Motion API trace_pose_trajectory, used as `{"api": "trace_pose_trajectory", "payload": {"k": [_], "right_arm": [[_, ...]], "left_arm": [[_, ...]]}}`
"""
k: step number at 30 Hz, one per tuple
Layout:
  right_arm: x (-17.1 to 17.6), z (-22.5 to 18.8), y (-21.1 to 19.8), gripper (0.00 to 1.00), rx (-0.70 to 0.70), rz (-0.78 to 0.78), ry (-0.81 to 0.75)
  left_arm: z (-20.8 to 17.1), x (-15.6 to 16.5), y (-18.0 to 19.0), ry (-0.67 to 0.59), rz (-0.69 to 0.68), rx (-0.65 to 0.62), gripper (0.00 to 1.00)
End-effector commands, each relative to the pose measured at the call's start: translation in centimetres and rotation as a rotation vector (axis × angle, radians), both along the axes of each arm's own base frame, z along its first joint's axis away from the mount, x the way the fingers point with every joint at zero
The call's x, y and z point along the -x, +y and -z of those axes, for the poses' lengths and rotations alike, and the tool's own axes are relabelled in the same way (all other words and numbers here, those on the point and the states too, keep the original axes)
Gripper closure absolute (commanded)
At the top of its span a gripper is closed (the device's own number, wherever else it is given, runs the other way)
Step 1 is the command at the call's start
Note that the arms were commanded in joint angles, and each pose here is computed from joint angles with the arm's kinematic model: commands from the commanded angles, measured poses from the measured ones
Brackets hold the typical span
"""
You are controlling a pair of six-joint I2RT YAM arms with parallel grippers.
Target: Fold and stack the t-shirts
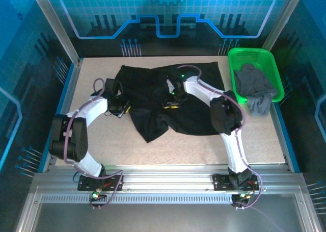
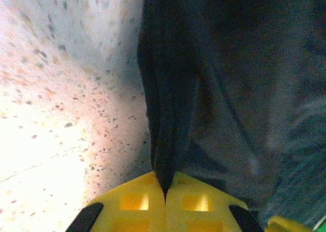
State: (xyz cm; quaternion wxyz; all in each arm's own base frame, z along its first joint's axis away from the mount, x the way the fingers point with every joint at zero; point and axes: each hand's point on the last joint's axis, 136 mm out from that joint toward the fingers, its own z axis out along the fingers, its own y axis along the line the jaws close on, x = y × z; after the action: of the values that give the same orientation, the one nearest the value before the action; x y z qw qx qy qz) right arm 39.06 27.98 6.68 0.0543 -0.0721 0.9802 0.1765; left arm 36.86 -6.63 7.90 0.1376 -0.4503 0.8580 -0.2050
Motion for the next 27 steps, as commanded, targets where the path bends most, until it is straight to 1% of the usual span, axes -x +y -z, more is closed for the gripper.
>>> {"api": "trace_pose_trajectory", "payload": {"k": [1,4,6,8,9,12,13,15,19,21,24,27], "right_arm": [[-1.7,-6.7,-4.9,0.51,-0.01,0.195,-0.198],[0.7,-6.3,-11.1,0.51,0.065,0.4,-0.179],[3.5,-5.1,-15.8,0.52,0.125,0.567,-0.118],[6.3,-3.6,-19.6,0.54,0.158,0.71,-0.06],[8.1,-2.5,-21.3,0.55,0.161,0.783,-0.02],[11.8,0.5,-24.0,0.56,0.145,0.916,0.095],[13.0,1.4,-24.4,0.56,0.13,0.945,0.134],[14.3,2.3,-24.7,0.57,0.113,0.978,0.176],[16.6,2.4,-24.1,0.57,0.114,0.997,0.215],[18.0,2.8,-24.0,0.59,0.105,1.026,0.243],[18.9,3.3,-23.6,0.62,0.066,1.066,0.258],[18.8,3.8,-22.9,0.61,0.014,1.09,0.272]], "left_arm": [[-2.5,1.6,4.4,0.005,-0.058,-0.16,1.0],[-2.9,2.9,7.5,0.027,-0.109,-0.212,1.0],[-3.2,3.9,9.3,0.034,-0.14,-0.243,1.0],[-3.4,4.8,10.7,0.039,-0.159,-0.27,1.0],[-3.5,5.1,11.3,0.04,-0.163,-0.284,1.0],[-3.7,5.9,12.4,0.053,-0.15,-0.339,1.0],[-3.8,6.2,12.7,0.063,-0.146,-0.359,1.0],[-3.6,6.4,12.6,0.064,-0.139,-0.357,1.0],[-2.8,6.6,12.0,0.072,-0.148,-0.318,1.0],[-2.6,6.8,12.0,0.074,-0.15,-0.315,1.0],[-2.8,6.7,12.1,0.07,-0.145,-0.32,1.0],[-2.8,6.6,11.9,0.072,-0.139,-0.313,1.0]]}}
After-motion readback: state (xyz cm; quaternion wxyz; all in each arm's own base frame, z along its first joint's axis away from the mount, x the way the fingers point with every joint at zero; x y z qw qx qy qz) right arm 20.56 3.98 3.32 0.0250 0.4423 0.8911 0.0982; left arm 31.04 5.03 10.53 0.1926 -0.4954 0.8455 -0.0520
